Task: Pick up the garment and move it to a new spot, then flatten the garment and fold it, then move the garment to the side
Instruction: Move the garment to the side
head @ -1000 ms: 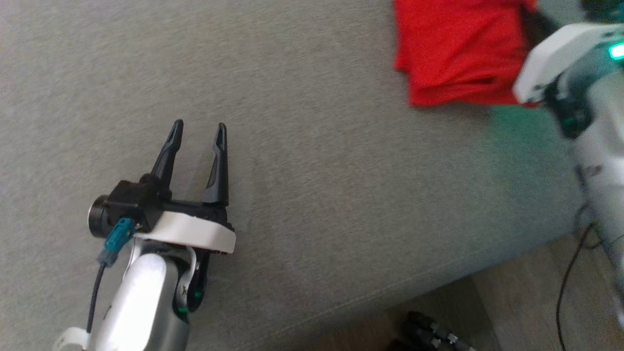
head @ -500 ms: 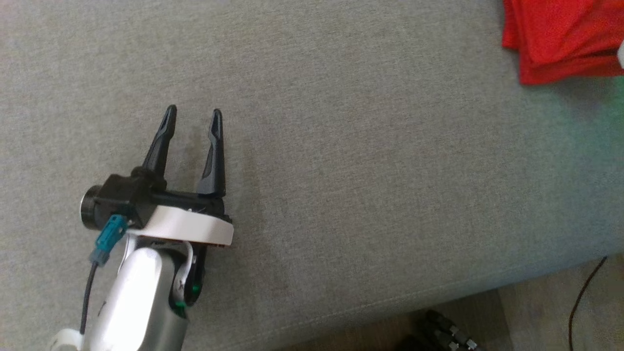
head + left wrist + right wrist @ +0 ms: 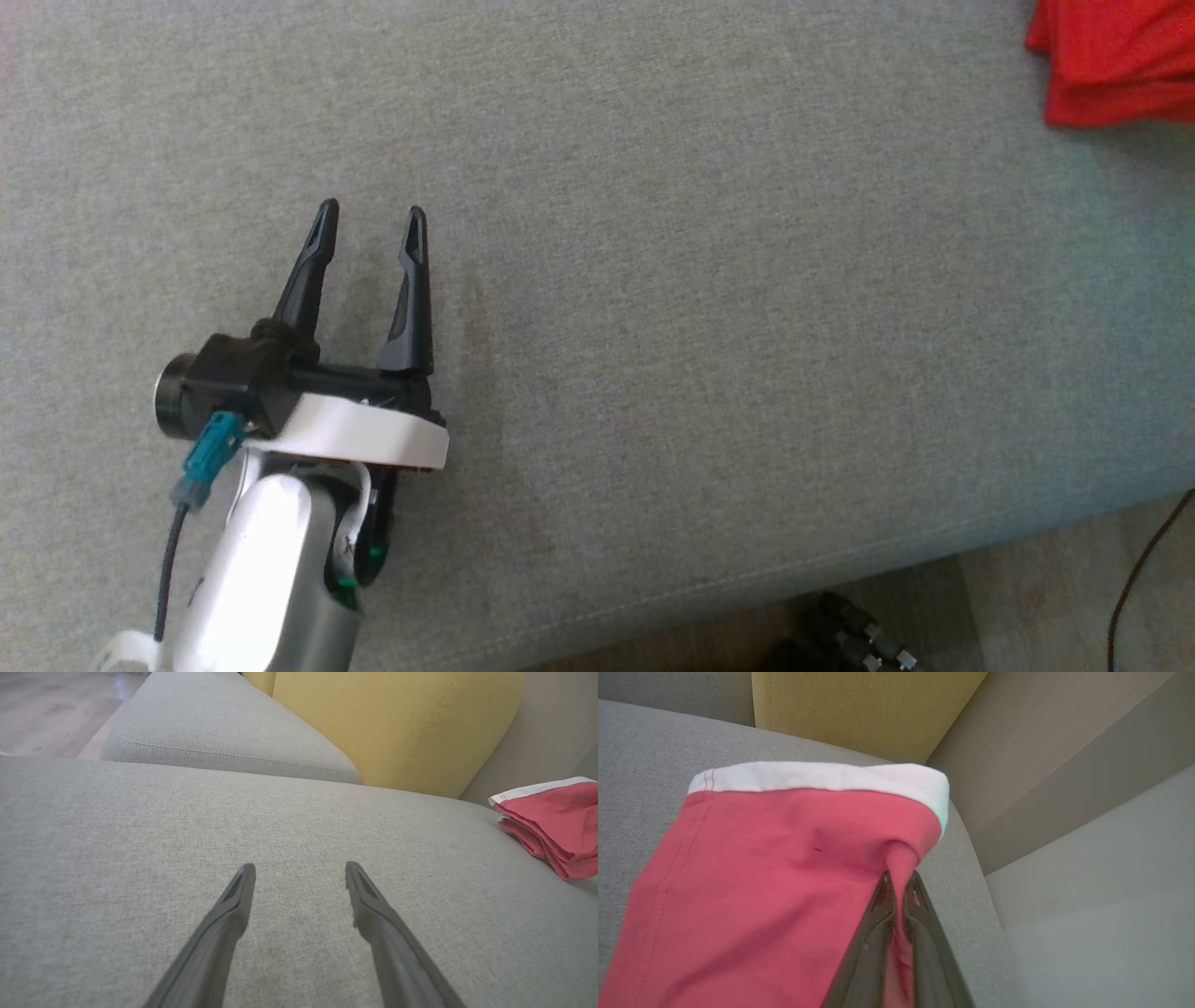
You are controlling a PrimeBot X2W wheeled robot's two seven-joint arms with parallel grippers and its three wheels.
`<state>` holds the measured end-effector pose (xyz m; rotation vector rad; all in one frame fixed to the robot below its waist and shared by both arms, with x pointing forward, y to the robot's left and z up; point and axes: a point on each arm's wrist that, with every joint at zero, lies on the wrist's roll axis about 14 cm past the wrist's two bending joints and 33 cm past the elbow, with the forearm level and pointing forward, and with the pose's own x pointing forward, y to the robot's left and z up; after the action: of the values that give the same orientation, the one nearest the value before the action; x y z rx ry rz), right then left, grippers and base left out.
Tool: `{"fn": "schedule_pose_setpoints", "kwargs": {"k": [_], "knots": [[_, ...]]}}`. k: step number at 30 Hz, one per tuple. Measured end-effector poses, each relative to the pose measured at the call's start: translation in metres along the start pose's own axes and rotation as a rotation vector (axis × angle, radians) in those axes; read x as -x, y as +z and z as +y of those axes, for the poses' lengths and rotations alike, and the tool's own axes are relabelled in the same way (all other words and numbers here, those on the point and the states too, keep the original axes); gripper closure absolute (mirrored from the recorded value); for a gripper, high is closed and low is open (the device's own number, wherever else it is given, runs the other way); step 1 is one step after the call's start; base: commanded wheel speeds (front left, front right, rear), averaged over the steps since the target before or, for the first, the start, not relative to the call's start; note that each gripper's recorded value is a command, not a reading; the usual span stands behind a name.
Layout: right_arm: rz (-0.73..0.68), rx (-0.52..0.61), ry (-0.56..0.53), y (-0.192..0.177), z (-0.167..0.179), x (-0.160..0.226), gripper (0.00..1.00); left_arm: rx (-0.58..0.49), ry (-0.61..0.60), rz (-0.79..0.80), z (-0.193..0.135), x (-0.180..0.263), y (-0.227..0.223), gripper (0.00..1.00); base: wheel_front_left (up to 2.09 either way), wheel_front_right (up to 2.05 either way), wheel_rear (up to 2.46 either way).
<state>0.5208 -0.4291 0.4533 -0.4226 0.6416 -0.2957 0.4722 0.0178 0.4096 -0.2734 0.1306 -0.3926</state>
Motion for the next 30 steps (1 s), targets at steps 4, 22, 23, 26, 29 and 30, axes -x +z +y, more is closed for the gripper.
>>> {"fn": "schedule_pose_setpoints", "kwargs": {"k": [4, 22, 23, 26, 29, 30], "knots": [[-0.011, 0.039, -0.006, 0.005, 0.0, -0.003, 1.0, 0.001, 0.001, 0.006, 0.001, 0.0, -0.002, 0.0, 0.0, 0.0, 0.0], [-0.234, 0.036, 0.025, 0.053, 0.025, 0.005, 0.0, 0.0, 0.026, -0.008, 0.004, 0.007, 0.01, 0.0, 0.0, 0.0, 0.0], [-0.262, 0.03, 0.034, 0.06, 0.03, 0.009, 0.0, -0.001, 0.027, -0.012, 0.003, 0.008, 0.012, 0.0, 0.0, 0.0, 0.0], [-0.349, 0.002, 0.067, 0.08, 0.044, 0.022, 0.0, -0.007, 0.036, -0.029, 0.003, 0.011, 0.022, 0.0, 0.0, 0.0, 0.0], [-0.415, -0.032, 0.116, 0.092, 0.066, 0.039, 0.0, -0.006, 0.056, -0.048, 0.005, 0.016, 0.034, 0.0, 0.0, 0.0, 0.0], [-0.432, -0.044, 0.134, 0.093, 0.074, 0.045, 0.0, -0.007, 0.064, -0.057, 0.006, 0.018, 0.039, 0.0, 0.0, 0.0, 0.0]]}}
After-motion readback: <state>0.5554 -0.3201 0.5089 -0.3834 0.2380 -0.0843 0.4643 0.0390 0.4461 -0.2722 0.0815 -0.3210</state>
